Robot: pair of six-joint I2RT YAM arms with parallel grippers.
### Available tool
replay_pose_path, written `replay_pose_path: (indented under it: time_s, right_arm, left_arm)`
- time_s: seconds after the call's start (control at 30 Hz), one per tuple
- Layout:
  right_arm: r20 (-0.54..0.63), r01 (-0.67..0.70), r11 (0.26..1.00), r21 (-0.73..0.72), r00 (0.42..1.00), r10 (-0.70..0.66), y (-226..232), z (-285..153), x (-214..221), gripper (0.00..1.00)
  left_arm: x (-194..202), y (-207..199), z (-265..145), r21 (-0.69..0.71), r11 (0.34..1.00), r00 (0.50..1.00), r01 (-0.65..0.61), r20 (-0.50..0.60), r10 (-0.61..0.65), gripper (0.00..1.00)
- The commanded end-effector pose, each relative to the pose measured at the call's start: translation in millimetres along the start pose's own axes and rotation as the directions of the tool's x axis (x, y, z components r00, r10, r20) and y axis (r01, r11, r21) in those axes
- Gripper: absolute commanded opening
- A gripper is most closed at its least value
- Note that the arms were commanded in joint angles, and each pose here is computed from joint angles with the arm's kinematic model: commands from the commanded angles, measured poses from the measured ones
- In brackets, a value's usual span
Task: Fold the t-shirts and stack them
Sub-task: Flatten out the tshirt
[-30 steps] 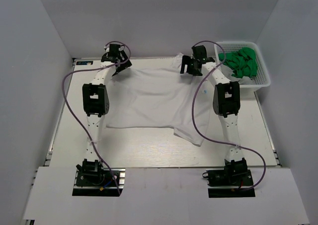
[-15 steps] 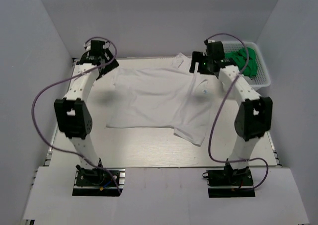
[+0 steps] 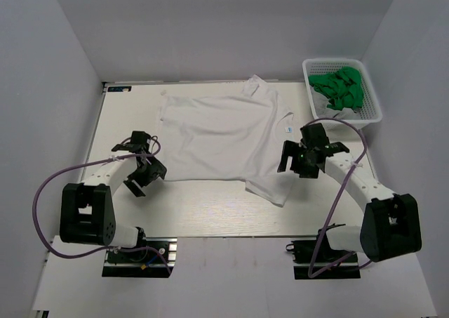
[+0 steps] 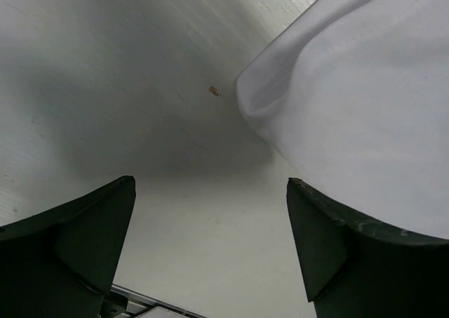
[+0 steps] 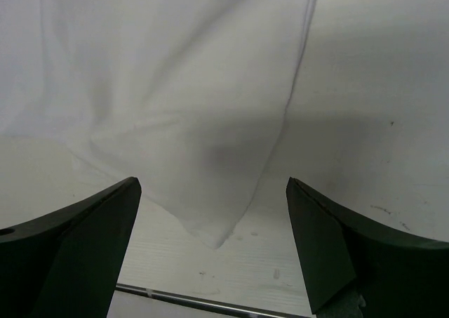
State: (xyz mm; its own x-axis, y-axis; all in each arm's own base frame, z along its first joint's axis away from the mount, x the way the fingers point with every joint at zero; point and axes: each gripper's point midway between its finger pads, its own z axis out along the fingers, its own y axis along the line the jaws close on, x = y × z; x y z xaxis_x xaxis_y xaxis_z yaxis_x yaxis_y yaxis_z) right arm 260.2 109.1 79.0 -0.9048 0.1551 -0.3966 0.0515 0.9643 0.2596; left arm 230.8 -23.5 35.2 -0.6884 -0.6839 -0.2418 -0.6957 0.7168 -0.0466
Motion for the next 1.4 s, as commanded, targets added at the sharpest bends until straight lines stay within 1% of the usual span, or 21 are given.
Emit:
replay_pose_path:
  time_s: [0.0, 0.03, 0.07, 0.17, 0.2, 0.23, 0.27, 0.3, 0.37, 0.4, 0.5, 0.57, 0.6, 0.63, 0.73, 0.77, 0.87, 0.93, 1.13, 1.3, 1.37]
  right_arm:
    - [-0.025, -0.046, 0.998, -0.052, 0.999, 0.045, 5, -6, 16, 0.9]
    - [-0.032, -0.044, 0.998, -0.051, 0.999, 0.043, 3, -8, 23, 0.9]
    - [-0.049, -0.045, 0.998, -0.045, 0.998, 0.043, 0, -5, 31, 0.9]
    - [-0.103, -0.045, 0.998, -0.034, 0.994, 0.042, -6, -6, 49, 0.9]
    - [-0.108, -0.046, 0.998, -0.04, 0.993, 0.042, -5, -8, 52, 0.9]
    - [-0.126, -0.048, 0.998, -0.043, 0.991, 0.042, -6, -6, 61, 0.9]
    - [-0.127, -0.04, 0.997, -0.07, 0.991, 0.031, -3, -6, 63, 0.9]
    - [-0.123, -0.041, 0.995, -0.092, 0.992, 0.03, -1, -6, 63, 0.9]
    - [-0.153, -0.049, 0.994, -0.096, 0.988, 0.034, -3, -2, 74, 0.9]
    - [-0.16, -0.052, 0.994, -0.094, 0.986, 0.037, -3, -1, 76, 0.9]
    - [-0.182, -0.05, 0.994, -0.093, 0.983, 0.032, -6, 1, 85, 0.9]
    - [-0.193, -0.045, 0.995, -0.09, 0.981, 0.027, -7, 2, 87, 0.9]
    - [-0.19, -0.04, 0.996, -0.079, 0.981, 0.024, -9, 2, 87, 0.9]
    - [-0.193, -0.04, 0.996, -0.074, 0.981, 0.025, -10, 1, 88, 0.9]
    - [-0.193, -0.035, 0.997, -0.064, 0.981, 0.022, -12, 2, 88, 0.9]
    - [-0.19, -0.031, 0.997, -0.065, 0.982, 0.018, -12, 2, 87, 0.9]
    - [-0.201, -0.029, 0.996, -0.078, 0.98, 0.013, -9, 3, 87, 0.9]
    - [-0.214, -0.024, 0.996, -0.085, 0.977, 0.005, -8, 4, 88, 0.9]
    - [-0.206, -0.012, 0.996, -0.088, 0.978, -0.007, -8, 3, 84, 0.9]
    - [-0.211, -0.011, 0.996, -0.09, 0.978, -0.008, -7, 2, 85, 0.9]
    - [-0.21, -0.012, 0.996, -0.088, 0.978, -0.006, -7, 2, 85, 0.9]
  left_arm:
    - [-12, -13, 0, 0.06, 0.996, 0.996, 0.067, 0.052, -0.07, 0.97]
    - [-8, -10, 5, 0.042, 0.996, 0.996, 0.075, 0.037, -0.077, 0.97]
    - [-10, -10, 8, 0.046, 0.996, 0.995, 0.077, 0.054, -0.079, 0.94]
    - [-8, -10, 14, 0.037, 0.995, 0.995, 0.088, 0.044, -0.089, 0.84]
    - [-11, -14, 14, 0.055, 0.994, 0.994, 0.09, 0.057, -0.093, 0.81]
    - [-9, -14, 16, 0.059, 0.994, 0.994, 0.09, 0.049, -0.093, 0.75]
    - [-6, -9, 20, 0.042, 0.994, 0.994, 0.105, 0.038, -0.107, 0.71]
    - [-11, -14, 21, 0.063, 0.992, 0.992, 0.109, 0.054, -0.112, 0.68]
    - [-10, -14, 25, 0.06, 0.992, 0.992, 0.108, 0.051, -0.111, 0.62]
    - [-7, -12, 29, 0.051, 0.993, 0.993, 0.107, 0.045, -0.109, 0.6]
    - [-14, -17, 30, 0.058, 0.99, 0.99, 0.126, 0.051, -0.129, 0.6]
    - [-19, -23, 26, 0.078, 0.991, 0.992, 0.105, 0.055, -0.109, 0.67]
    - [-22, -28, 19, 0.12, 0.989, 0.993, 0.089, 0.067, -0.098, 0.69]
    - [-25, -33, 13, 0.146, 0.985, 0.992, 0.09, 0.075, -0.102, 0.75]
    - [-29, -31, 0, 0.154, 0.985, 0.991, 0.072, 0.101, -0.088, 0.81]
    - [-33, -30, -5, 0.162, 0.984, 0.988, 0.074, 0.125, -0.095, 0.87]
    - [-40, -25, -6, 0.133, 0.988, 0.982, 0.079, 0.16, -0.1, 0.9]
    - [-42, -26, -7, 0.118, 0.991, 0.985, 0.067, 0.152, -0.085, 0.92]
    - [-52, -42, -15, 0.182, 0.981, 0.981, 0.067, 0.17, -0.099, 0.98]
    - [-44, -30, 13, 0.083, 0.994, 0.988, 0.065, 0.138, -0.076, 0.99]
    - [-44, -32, 19, 0.08, 0.994, 0.988, 0.074, 0.133, -0.084, 0.99]
